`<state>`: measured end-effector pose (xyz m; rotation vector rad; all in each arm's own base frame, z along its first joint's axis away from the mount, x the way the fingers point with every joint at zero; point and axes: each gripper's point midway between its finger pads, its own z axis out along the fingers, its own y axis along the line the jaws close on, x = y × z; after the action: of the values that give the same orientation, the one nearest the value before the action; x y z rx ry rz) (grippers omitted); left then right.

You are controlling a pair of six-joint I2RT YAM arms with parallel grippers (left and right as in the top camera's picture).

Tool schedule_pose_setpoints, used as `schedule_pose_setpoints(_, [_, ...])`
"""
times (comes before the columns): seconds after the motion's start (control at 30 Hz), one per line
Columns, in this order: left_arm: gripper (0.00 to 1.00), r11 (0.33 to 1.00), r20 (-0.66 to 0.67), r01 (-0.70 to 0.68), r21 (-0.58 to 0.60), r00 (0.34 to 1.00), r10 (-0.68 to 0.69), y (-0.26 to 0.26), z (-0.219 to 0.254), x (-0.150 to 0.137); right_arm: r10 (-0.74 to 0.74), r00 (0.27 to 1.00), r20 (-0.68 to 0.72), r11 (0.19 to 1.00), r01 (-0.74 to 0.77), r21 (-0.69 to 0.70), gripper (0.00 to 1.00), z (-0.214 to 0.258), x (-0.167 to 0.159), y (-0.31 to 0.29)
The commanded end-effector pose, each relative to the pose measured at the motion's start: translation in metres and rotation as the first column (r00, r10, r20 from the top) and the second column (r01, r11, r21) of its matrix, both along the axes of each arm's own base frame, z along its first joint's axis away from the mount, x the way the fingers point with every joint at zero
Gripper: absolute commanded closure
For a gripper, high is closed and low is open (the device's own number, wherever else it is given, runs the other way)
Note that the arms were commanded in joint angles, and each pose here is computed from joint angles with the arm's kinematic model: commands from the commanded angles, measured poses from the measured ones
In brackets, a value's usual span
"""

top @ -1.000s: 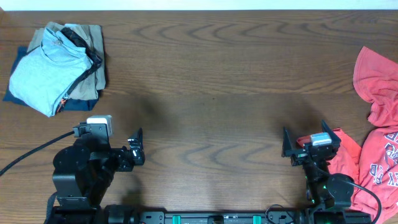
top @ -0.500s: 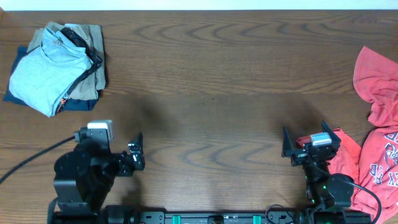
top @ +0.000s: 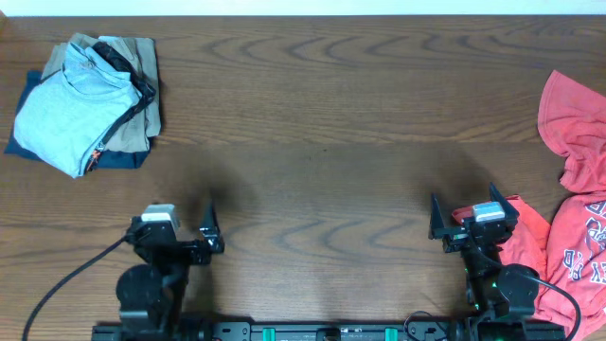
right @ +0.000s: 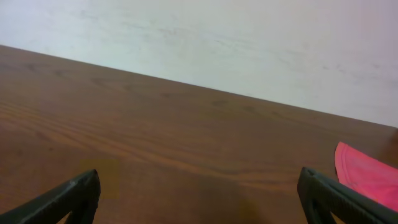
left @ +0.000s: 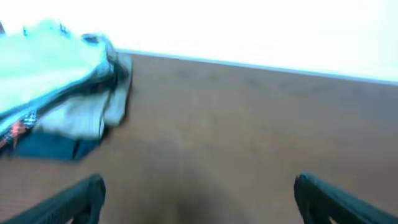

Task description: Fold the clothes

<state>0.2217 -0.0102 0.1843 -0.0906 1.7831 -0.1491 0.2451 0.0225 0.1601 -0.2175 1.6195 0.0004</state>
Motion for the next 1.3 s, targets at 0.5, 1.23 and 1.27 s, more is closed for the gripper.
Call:
schedule_pose_setpoints(0.5, [0.02,0.992,0.145,-0.011,0.124,0.989,-0.007,0.003,-0.027,0.024,0.011,1.000,0.001,1.000,-0.011,0.011,0.01,0.000,-0.001,0.002])
schedule_pose_setpoints(1.23, [0.02,0.992,0.068,-0.001,0.126,0.998,-0.008,0.002,-0.046,0.022,0.011,1.000,0.001,1.000,-0.011,0.011,0.01,0.000,-0.001,0.002])
schedule_pose_setpoints(1.27, [0.02,0.992,0.068,-0.001,0.126,0.998,-0.008,0.002,-0.046,0.022,0.011,1.000,0.001,1.000,-0.011,0.011,0.01,0.000,-0.001,0.002])
